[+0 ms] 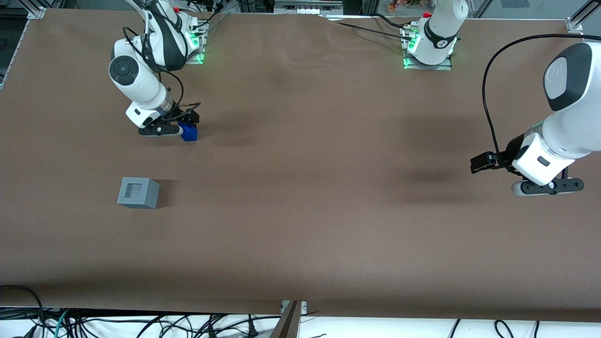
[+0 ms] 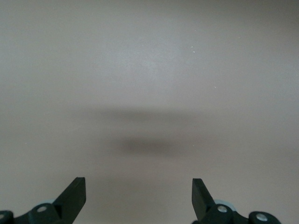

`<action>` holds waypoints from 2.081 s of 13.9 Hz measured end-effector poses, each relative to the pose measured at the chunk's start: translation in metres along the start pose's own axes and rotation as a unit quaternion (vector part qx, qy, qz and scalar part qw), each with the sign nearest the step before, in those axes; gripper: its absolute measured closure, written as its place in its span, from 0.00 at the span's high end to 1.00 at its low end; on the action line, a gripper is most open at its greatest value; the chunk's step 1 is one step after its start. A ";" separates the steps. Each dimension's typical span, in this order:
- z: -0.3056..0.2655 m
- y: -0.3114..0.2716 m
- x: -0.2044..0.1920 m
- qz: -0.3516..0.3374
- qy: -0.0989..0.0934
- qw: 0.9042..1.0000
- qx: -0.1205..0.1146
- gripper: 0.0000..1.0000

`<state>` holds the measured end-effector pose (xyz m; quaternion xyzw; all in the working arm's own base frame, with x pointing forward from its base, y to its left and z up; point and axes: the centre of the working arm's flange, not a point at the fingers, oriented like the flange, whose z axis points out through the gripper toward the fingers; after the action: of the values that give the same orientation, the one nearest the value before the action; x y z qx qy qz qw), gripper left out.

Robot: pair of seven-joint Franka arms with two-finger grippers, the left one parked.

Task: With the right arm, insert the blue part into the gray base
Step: 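Move the open right gripper over the blue block and lower it, then close the right gripper on the blue block and lift it, then carry the blue block over the gray base's square hole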

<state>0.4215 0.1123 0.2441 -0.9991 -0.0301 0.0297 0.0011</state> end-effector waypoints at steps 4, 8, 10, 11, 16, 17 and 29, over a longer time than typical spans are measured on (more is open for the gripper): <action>0.015 -0.001 0.001 0.000 0.001 1.000 0.005 1.00; 0.024 -0.001 0.001 0.000 0.003 1.000 0.008 0.85; 0.023 -0.001 0.001 -0.002 0.004 1.000 0.008 0.60; 0.023 -0.001 0.001 -0.003 0.004 1.000 0.008 0.51; 0.004 -0.001 0.005 -0.009 -0.018 1.000 -0.001 0.51; -0.010 -0.002 0.010 -0.009 -0.021 1.000 -0.004 0.51; -0.162 0.096 0.194 0.043 -0.003 0.999 -0.019 0.51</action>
<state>0.6299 0.0279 0.3938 -0.9992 0.0119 0.0319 -0.0189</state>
